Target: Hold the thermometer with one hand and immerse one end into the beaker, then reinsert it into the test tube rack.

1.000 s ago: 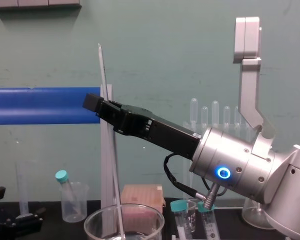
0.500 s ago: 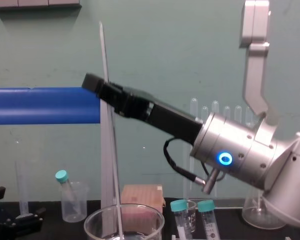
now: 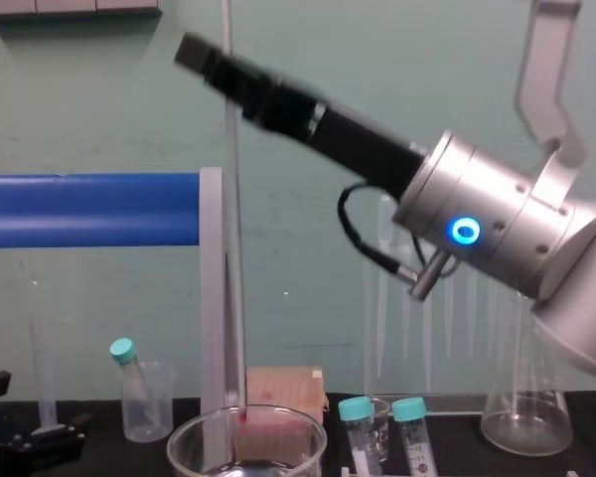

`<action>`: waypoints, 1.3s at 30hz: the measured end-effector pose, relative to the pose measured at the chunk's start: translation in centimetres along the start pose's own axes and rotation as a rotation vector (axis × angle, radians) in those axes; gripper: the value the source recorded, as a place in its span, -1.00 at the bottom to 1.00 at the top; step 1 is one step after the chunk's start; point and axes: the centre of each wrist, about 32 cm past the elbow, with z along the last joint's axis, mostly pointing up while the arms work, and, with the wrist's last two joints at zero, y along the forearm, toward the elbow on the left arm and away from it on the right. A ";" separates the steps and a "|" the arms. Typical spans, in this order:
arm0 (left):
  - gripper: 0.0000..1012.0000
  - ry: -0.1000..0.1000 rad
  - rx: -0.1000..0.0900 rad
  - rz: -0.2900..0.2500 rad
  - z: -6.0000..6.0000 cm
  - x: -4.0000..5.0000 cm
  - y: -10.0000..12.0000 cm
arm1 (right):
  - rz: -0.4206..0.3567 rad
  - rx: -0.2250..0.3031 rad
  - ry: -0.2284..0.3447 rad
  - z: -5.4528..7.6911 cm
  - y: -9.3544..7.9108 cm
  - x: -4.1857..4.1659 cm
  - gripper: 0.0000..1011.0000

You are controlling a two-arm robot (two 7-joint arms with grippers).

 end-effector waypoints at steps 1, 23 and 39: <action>0.99 0.000 0.000 0.000 0.0 0.00 0.0 | 0.000 0.015 -0.013 0.3 0.0 0.00 -0.89; 0.99 0.000 0.000 0.000 0.0 0.00 0.0 | -0.276 0.039 -0.227 6.8 -6.9 -1.73 -0.89; 0.99 0.000 0.000 0.000 0.0 0.00 0.0 | -0.472 -0.004 -0.187 7.1 -12.4 -4.27 -0.89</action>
